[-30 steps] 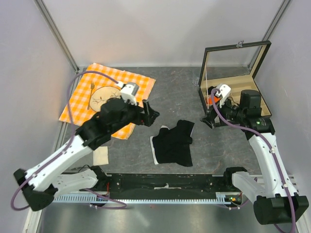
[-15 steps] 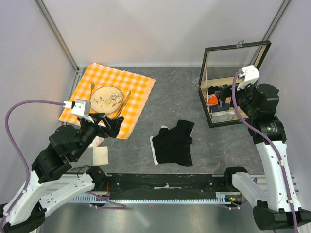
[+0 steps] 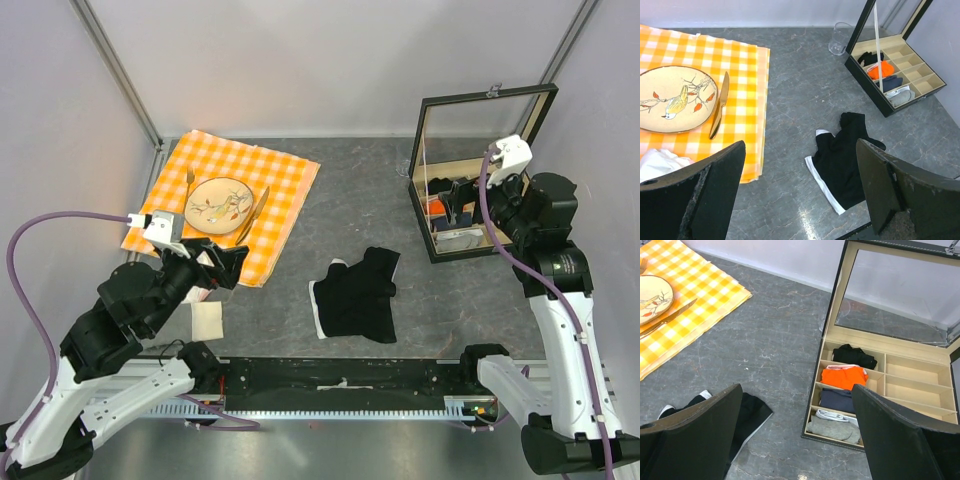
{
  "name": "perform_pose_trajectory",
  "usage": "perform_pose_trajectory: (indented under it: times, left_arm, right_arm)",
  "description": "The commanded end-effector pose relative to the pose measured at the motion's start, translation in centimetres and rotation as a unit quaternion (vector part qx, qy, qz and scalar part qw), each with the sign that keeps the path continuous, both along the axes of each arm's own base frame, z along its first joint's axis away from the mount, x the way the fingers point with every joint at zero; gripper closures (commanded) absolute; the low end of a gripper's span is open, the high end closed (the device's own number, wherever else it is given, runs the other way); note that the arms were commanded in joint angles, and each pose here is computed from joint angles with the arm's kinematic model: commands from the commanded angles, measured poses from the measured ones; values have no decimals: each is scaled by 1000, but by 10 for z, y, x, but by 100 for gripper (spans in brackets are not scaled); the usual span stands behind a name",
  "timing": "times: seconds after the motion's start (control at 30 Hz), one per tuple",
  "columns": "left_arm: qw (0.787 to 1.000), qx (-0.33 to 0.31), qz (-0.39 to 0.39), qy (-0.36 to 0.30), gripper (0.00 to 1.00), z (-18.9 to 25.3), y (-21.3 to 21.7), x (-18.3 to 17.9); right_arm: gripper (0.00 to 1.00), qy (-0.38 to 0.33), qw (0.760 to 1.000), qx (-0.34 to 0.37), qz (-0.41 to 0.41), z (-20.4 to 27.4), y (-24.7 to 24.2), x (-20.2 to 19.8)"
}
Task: Roll the underwear
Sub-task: Flatten out the underwear at the center of the board.
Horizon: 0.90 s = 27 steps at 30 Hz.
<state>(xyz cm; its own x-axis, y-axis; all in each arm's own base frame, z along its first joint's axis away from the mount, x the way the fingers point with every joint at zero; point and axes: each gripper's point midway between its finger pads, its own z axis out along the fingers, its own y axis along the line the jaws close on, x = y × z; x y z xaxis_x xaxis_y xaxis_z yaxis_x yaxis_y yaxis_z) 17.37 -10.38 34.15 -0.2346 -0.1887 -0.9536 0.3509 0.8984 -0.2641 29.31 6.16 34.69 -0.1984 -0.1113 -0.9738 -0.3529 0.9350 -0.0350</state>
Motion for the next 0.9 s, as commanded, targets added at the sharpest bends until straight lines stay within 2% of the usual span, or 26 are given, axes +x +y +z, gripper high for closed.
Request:
perform_pose_trajectory:
  times: [0.0,0.87]
  left_arm:
    - [1000,15,12,-17,2,7,9,1]
    - [999,20,13,-22,1,9,9,3]
  right_arm:
    - [2,-28,999,21,5,28,5,-6]
    - [2,-29,999,-6,20,24,5,-3]
